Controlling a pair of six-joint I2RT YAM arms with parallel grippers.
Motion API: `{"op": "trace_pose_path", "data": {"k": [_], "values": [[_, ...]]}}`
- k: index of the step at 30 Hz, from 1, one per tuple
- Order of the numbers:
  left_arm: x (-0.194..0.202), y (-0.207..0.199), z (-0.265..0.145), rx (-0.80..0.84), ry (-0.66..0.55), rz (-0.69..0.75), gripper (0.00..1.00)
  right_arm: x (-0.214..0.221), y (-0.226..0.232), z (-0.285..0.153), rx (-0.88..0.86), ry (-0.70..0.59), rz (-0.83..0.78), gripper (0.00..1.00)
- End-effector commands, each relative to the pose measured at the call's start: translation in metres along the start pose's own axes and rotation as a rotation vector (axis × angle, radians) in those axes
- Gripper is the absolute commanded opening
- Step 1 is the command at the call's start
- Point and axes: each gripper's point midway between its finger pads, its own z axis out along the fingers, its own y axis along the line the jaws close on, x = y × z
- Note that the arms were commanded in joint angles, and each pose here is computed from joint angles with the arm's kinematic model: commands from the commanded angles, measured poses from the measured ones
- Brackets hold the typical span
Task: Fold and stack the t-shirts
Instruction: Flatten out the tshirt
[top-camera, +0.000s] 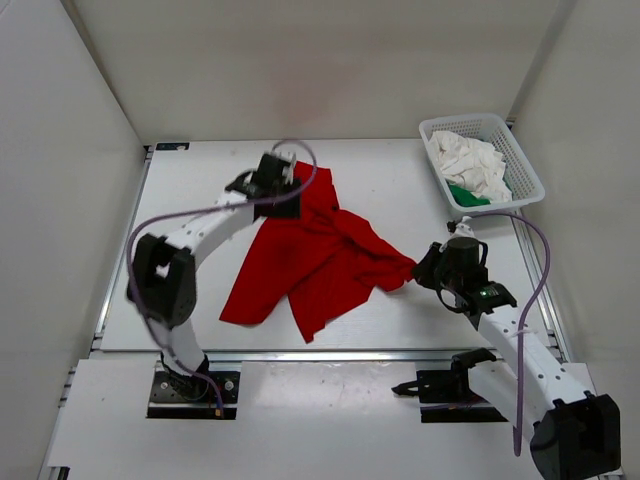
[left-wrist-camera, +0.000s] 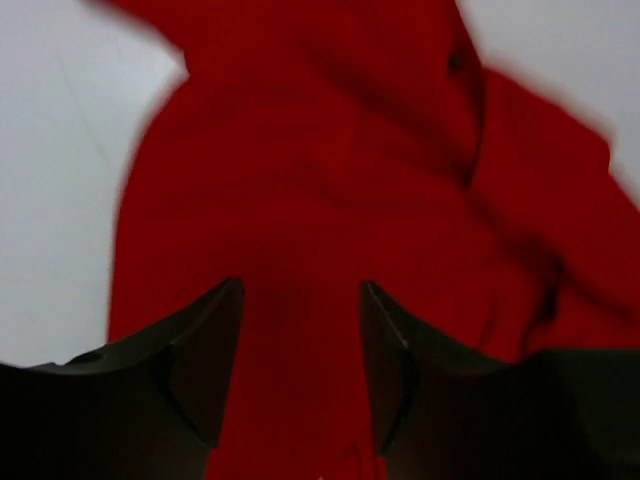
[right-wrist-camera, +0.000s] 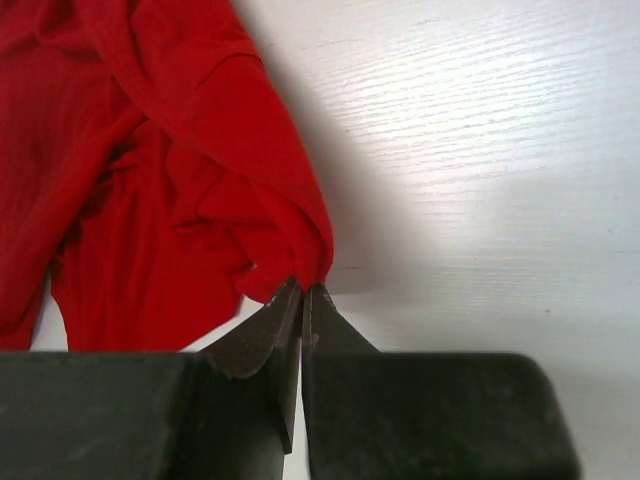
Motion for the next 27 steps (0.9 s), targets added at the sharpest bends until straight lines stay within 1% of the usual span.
{"op": "trace_pose_path", "data": {"k": [1, 2, 3, 5, 6, 7, 8, 10, 12, 13, 14, 16, 18, 19, 21, 22, 23, 25, 26, 27], "values": [[-0.001, -0.004, -0.085, 0.114, -0.194, -0.120, 0.60, -0.017, 0.011, 0.007, -0.064, -0.049, -0.009, 0.00], [0.038, 0.001, -0.089, 0.143, -0.138, -0.132, 0.56, -0.019, 0.013, 0.007, -0.071, -0.056, -0.014, 0.00], [0.047, 0.006, -0.092, 0.148, -0.140, -0.170, 0.51, -0.020, 0.015, 0.008, -0.072, -0.057, -0.019, 0.00], [0.113, 0.013, -0.095, 0.172, -0.023, -0.179, 0.48, -0.023, 0.015, 0.005, -0.075, -0.074, -0.022, 0.00], [0.136, 0.018, -0.098, 0.162, 0.020, -0.179, 0.48, -0.020, 0.016, 0.005, -0.079, -0.067, -0.031, 0.00], [0.151, 0.016, -0.099, 0.167, 0.052, -0.161, 0.51, -0.019, 0.017, 0.004, -0.083, -0.070, -0.027, 0.00], [0.168, 0.022, -0.098, 0.151, 0.086, -0.177, 0.53, -0.016, 0.018, 0.003, -0.092, -0.066, -0.026, 0.00], [0.188, 0.025, -0.097, 0.152, 0.135, -0.183, 0.60, -0.010, 0.019, 0.003, -0.103, -0.058, -0.019, 0.00], [0.198, 0.029, -0.094, 0.142, 0.163, -0.198, 0.62, -0.002, 0.017, 0.004, -0.101, -0.044, -0.016, 0.00], [0.206, 0.028, -0.089, 0.140, 0.193, -0.201, 0.65, -0.001, 0.018, 0.004, -0.107, -0.044, -0.012, 0.00], [0.204, 0.029, -0.087, 0.138, 0.198, -0.204, 0.66, -0.003, 0.018, 0.003, -0.105, -0.047, -0.018, 0.00], [0.211, 0.027, -0.081, 0.129, 0.254, -0.181, 0.65, -0.005, 0.023, 0.001, -0.119, -0.055, -0.018, 0.00], [0.203, 0.024, -0.075, 0.109, 0.247, -0.138, 0.62, -0.004, 0.022, 0.000, -0.116, -0.058, -0.020, 0.00], [0.212, 0.025, -0.071, 0.091, 0.293, -0.110, 0.58, -0.004, 0.024, -0.001, -0.120, -0.057, -0.021, 0.00], [0.205, 0.026, -0.064, 0.038, 0.304, -0.020, 0.54, -0.005, 0.024, -0.001, -0.121, -0.062, -0.022, 0.00], [0.213, 0.030, -0.059, 0.002, 0.342, 0.012, 0.49, -0.007, 0.024, -0.001, -0.120, -0.066, -0.009, 0.00], [0.207, 0.026, -0.060, 0.015, 0.345, 0.031, 0.49, -0.009, 0.022, -0.001, -0.119, -0.071, -0.013, 0.00], [0.207, 0.029, -0.055, -0.001, 0.358, 0.054, 0.53, -0.008, 0.022, -0.001, -0.120, -0.070, -0.010, 0.00], [0.207, 0.026, -0.055, 0.006, 0.356, 0.072, 0.59, -0.010, 0.021, -0.001, -0.120, -0.072, -0.008, 0.00], [0.205, 0.025, -0.055, 0.011, 0.355, 0.080, 0.61, -0.008, 0.020, 0.000, -0.116, -0.068, -0.008, 0.00]]}}
